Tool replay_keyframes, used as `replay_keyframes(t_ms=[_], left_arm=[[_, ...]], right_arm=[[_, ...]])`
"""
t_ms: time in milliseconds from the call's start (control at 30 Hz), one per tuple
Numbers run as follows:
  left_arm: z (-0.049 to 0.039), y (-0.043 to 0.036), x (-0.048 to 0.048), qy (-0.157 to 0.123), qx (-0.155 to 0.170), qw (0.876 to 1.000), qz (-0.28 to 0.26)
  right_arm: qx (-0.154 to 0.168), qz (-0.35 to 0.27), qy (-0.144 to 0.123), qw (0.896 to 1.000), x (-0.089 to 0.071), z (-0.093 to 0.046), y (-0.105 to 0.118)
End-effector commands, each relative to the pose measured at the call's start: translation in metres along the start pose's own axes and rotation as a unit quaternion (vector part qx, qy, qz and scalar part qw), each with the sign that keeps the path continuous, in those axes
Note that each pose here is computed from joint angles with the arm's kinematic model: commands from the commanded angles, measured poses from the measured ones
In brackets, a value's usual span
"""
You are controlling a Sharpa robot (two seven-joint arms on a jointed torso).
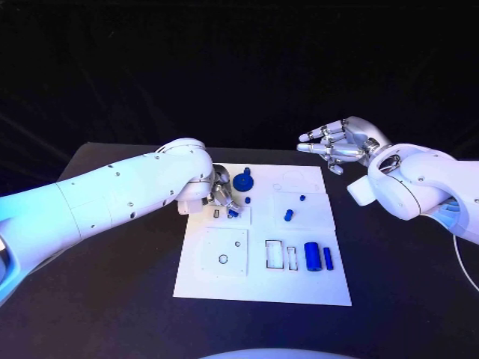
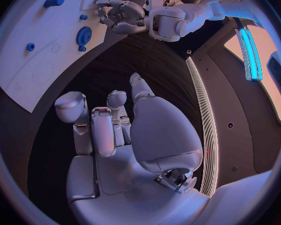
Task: Assemble the parts on the task board
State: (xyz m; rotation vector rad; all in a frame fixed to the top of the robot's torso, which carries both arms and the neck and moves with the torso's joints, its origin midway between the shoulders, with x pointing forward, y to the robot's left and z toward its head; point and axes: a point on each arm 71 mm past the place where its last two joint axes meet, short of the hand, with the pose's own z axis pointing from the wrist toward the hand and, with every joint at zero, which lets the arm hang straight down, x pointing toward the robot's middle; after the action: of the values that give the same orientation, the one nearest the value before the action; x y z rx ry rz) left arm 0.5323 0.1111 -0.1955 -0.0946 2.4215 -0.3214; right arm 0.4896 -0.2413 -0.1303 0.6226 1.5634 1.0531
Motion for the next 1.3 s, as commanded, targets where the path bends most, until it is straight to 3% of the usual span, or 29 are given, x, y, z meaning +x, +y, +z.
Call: replay_keyframes(t_ms=[33, 433, 767, 1033, 1300], left_arm=[[-0.0032, -0.0019, 0.0006, -0.007, 0.015, 1.000, -0.024], [-0.0083, 0.0053, 0.0025, -0.042, 0.017, 0.998, -0.044], [-0.0025, 0.0119, 0.0081, -0.069, 0.008, 0.997, -0.027], [-0.0009, 0.0143, 0.0130, -0.069, 0.002, 0.998, -0.011], [-0.0030, 0.0181, 0.0202, -0.044, -0.008, 0.999, 0.018]], right_arm=[[0.002, -0.001, 0.012, 1.000, 0.002, 0.000, -0.001], [0.006, -0.003, 0.019, 1.000, 0.003, 0.000, -0.003], [0.011, -0.003, 0.019, 1.000, 0.002, 0.000, -0.005], [0.013, -0.003, 0.019, 1.000, 0.002, 0.000, -0.006], [0.011, -0.003, 0.022, 1.000, 0.003, 0.000, -0.006]])
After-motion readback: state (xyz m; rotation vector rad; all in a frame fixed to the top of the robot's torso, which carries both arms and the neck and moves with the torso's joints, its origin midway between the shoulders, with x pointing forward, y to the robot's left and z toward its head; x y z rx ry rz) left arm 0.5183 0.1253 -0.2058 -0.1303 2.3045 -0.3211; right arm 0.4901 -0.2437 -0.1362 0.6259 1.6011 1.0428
